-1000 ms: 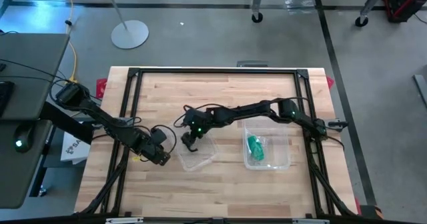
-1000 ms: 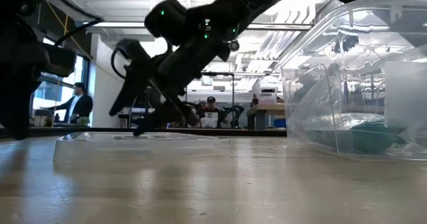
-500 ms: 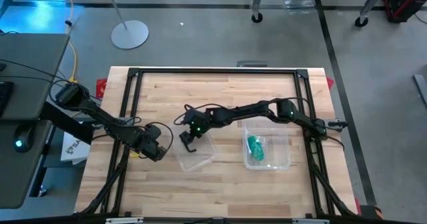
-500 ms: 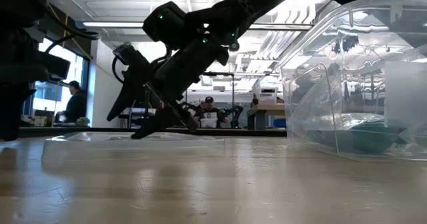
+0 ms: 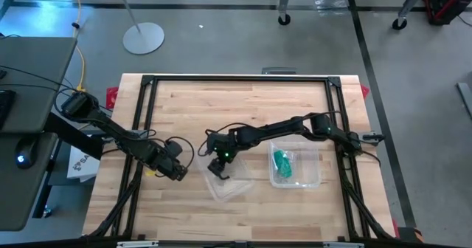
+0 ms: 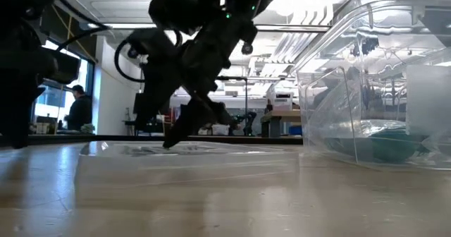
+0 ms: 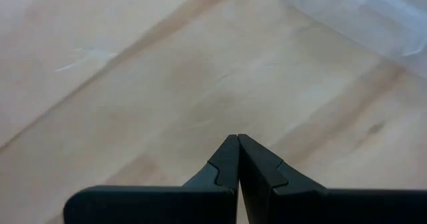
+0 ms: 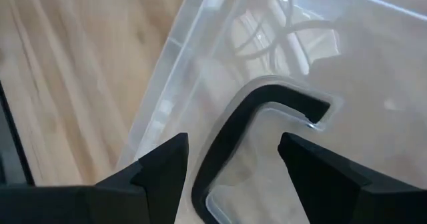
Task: Roll bandage
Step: Close the transparent bin
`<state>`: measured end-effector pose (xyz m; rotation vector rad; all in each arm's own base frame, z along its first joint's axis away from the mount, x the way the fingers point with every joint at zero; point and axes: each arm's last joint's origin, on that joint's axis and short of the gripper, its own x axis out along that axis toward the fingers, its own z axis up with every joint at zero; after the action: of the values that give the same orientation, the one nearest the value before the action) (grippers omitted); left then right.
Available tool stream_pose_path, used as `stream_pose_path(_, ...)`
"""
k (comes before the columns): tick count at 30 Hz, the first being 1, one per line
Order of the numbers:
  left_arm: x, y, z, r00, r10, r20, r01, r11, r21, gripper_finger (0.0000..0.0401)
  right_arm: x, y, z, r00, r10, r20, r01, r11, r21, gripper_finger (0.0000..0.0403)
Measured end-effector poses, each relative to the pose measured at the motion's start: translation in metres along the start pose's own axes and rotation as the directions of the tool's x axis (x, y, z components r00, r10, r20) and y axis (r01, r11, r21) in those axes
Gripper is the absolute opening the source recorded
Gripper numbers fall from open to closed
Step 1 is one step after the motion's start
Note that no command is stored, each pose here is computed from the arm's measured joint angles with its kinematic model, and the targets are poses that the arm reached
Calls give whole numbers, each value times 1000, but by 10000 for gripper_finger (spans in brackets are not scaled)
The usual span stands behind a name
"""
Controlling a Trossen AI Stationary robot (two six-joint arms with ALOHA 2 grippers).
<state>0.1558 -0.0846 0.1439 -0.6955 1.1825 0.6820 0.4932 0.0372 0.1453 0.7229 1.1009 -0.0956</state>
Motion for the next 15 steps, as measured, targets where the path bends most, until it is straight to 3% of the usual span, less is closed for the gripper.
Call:
stream_pose_path(5,-2,-12,2,993,-118,12,118,992,-43,0,-12,11,-4,999,42,-19,-42,999,35,240)
stream_pose_path(11,-8,-37,8,933,-337,129,349,933,-85,0,-23,22,-7,992,113,-64,-108,991,74,240)
stream_pose_path(15,3,-39,10,939,-278,203,290,957,-30,0,-2,21,-18,989,97,-108,-88,993,81,240)
